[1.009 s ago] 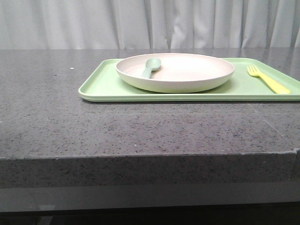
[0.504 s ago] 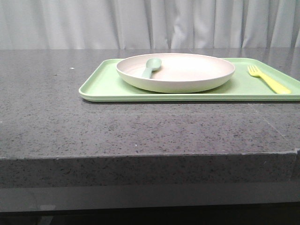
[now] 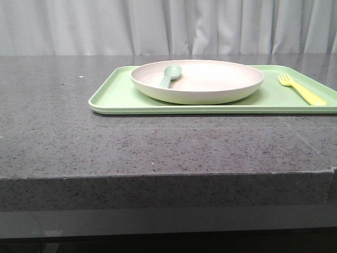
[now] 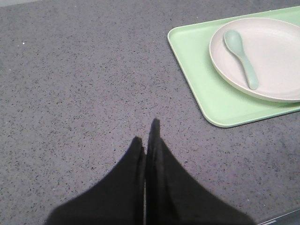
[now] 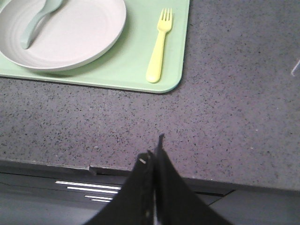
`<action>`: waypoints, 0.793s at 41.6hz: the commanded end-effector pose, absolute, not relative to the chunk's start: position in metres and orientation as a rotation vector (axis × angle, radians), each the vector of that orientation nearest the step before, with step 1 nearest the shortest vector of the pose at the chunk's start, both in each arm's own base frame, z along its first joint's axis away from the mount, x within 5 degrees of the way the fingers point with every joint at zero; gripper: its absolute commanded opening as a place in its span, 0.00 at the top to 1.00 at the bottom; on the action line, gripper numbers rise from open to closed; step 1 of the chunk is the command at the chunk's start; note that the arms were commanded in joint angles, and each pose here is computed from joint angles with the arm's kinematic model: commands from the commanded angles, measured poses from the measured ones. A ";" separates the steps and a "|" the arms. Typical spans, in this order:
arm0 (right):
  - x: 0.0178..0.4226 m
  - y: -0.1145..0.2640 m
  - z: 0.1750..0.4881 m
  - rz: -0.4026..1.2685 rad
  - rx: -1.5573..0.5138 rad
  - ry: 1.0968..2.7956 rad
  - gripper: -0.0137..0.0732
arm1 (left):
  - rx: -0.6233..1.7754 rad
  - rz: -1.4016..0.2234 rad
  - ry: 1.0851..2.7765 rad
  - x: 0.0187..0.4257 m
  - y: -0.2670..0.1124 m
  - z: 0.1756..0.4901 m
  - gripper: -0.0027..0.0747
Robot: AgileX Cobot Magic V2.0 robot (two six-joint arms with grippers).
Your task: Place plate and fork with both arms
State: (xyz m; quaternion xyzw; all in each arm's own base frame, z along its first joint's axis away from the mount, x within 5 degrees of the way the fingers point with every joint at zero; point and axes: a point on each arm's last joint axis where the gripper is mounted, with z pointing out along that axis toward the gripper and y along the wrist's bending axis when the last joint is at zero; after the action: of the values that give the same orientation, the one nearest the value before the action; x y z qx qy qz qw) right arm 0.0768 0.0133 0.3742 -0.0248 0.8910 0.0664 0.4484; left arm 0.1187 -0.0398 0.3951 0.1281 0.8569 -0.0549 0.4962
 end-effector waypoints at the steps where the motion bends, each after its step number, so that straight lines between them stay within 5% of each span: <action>1: 0.078 0.012 0.386 0.145 -0.070 2.123 0.92 | 0.314 -0.148 1.980 0.120 -0.041 0.409 0.99; 20: 0.078 0.012 0.386 0.145 -0.070 2.123 0.92 | 0.301 -0.159 1.918 0.114 -0.038 0.404 0.99; 33: 0.078 0.012 0.386 0.145 -0.070 2.123 0.92 | 0.007 -0.076 1.625 0.067 -0.002 0.344 0.99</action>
State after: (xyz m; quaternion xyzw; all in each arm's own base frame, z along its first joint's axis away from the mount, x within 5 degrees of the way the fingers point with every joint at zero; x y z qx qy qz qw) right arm 0.0768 0.0131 0.3742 -0.0249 0.8911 0.0653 0.4485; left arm 0.0800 -0.0064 0.3442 0.0316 0.7885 -0.0305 0.6134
